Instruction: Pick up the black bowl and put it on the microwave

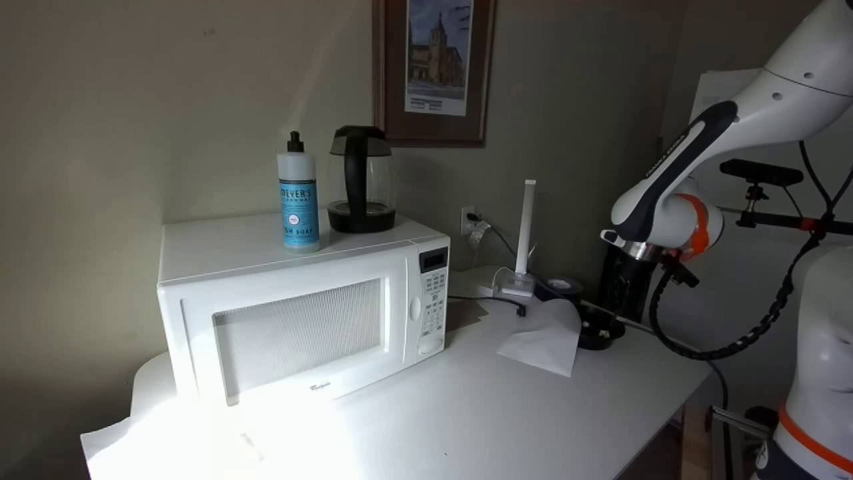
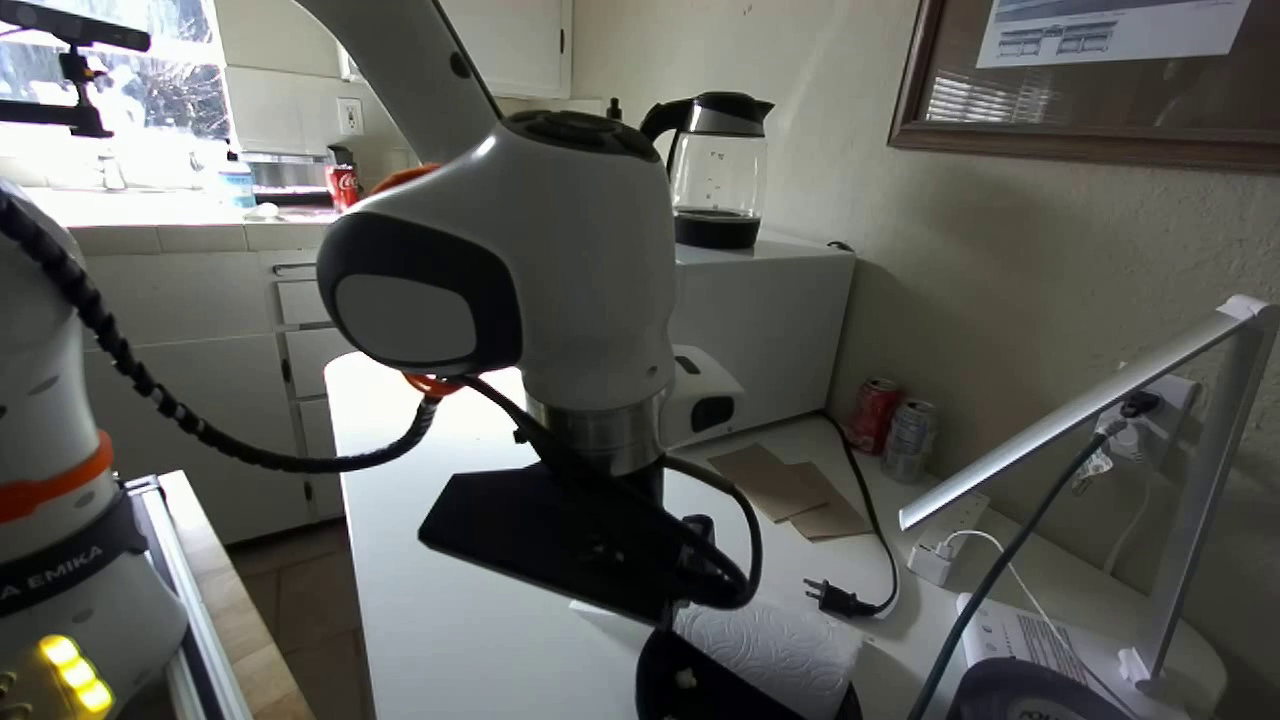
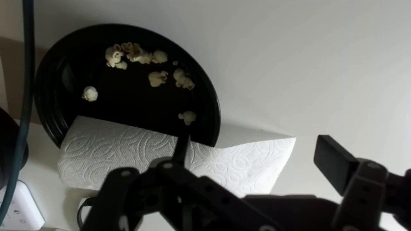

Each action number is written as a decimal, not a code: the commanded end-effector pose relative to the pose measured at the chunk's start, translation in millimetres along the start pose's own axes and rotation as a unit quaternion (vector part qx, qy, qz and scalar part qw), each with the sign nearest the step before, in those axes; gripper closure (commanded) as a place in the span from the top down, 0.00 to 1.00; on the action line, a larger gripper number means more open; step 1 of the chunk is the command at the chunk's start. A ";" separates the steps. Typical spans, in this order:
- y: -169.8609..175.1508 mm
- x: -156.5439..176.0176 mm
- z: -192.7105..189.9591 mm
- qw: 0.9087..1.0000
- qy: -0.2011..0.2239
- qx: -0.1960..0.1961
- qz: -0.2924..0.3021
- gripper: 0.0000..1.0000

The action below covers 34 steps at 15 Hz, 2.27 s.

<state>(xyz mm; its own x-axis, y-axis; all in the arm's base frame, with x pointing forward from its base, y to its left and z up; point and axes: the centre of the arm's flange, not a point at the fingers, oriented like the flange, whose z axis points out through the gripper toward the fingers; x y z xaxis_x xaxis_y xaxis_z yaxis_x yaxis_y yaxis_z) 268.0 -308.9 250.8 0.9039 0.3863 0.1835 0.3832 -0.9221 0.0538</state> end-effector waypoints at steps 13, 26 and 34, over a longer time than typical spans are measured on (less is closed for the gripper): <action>16.1 -3.7 81.0 0.996 -0.031 -0.031 0.075 0.99; 10.7 24.9 58.4 0.991 0.010 -0.096 0.094 1.00; 12.2 32.9 99.6 0.984 -0.007 -0.057 0.170 1.00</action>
<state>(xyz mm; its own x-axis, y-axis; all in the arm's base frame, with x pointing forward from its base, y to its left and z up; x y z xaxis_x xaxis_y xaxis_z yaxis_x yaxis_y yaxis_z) 309.1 -279.2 228.7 0.9673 0.1065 0.2301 0.0768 -0.9879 0.1344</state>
